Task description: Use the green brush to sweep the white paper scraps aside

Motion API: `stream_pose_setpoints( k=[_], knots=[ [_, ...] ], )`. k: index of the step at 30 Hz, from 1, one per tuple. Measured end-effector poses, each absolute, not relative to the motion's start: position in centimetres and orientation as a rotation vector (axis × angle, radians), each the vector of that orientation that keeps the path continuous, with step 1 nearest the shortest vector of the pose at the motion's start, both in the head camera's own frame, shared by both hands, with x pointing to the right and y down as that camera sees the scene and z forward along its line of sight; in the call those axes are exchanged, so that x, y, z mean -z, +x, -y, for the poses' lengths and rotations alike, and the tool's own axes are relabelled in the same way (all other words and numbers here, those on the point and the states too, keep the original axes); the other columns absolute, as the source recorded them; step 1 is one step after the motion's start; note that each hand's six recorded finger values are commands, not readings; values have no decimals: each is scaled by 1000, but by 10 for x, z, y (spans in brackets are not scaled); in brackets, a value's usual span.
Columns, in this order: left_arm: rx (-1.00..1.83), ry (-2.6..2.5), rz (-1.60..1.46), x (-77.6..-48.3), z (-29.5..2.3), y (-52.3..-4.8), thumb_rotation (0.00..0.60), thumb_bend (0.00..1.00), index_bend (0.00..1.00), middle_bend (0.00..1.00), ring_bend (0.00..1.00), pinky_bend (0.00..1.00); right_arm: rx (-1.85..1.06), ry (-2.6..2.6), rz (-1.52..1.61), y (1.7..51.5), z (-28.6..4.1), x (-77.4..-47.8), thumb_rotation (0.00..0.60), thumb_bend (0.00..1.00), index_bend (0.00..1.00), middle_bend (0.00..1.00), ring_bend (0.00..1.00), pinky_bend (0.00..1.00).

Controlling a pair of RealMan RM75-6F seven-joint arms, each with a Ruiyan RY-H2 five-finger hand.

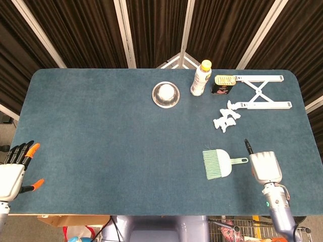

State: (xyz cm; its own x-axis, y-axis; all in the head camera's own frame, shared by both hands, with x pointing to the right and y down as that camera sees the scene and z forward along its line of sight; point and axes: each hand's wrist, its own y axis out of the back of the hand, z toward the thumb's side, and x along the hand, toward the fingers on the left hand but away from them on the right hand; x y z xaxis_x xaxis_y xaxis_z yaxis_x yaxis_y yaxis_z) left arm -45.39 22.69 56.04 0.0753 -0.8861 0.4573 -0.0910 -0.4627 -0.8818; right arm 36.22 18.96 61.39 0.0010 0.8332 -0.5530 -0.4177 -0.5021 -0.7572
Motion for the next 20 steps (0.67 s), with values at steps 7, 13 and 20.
stream_pose_setpoints(
  k=[7,13,20],
  knots=[
    [1427,-1627,-988,-556,-226,-454,600,0,0,0,0,15,-1589,-1360,655,376,-191,-590,600,308,0,11,0,4],
    [1407,-1587,-972,-555,-226,-453,600,0,0,0,0,15,-1522,-1466,920,402,-207,-568,600,308,0,0,0,0],
    [1406,-1561,-968,-556,-226,-454,600,0,0,0,0,15,-1508,-1537,1056,432,-234,-553,600,308,0,0,0,0]
  ],
)
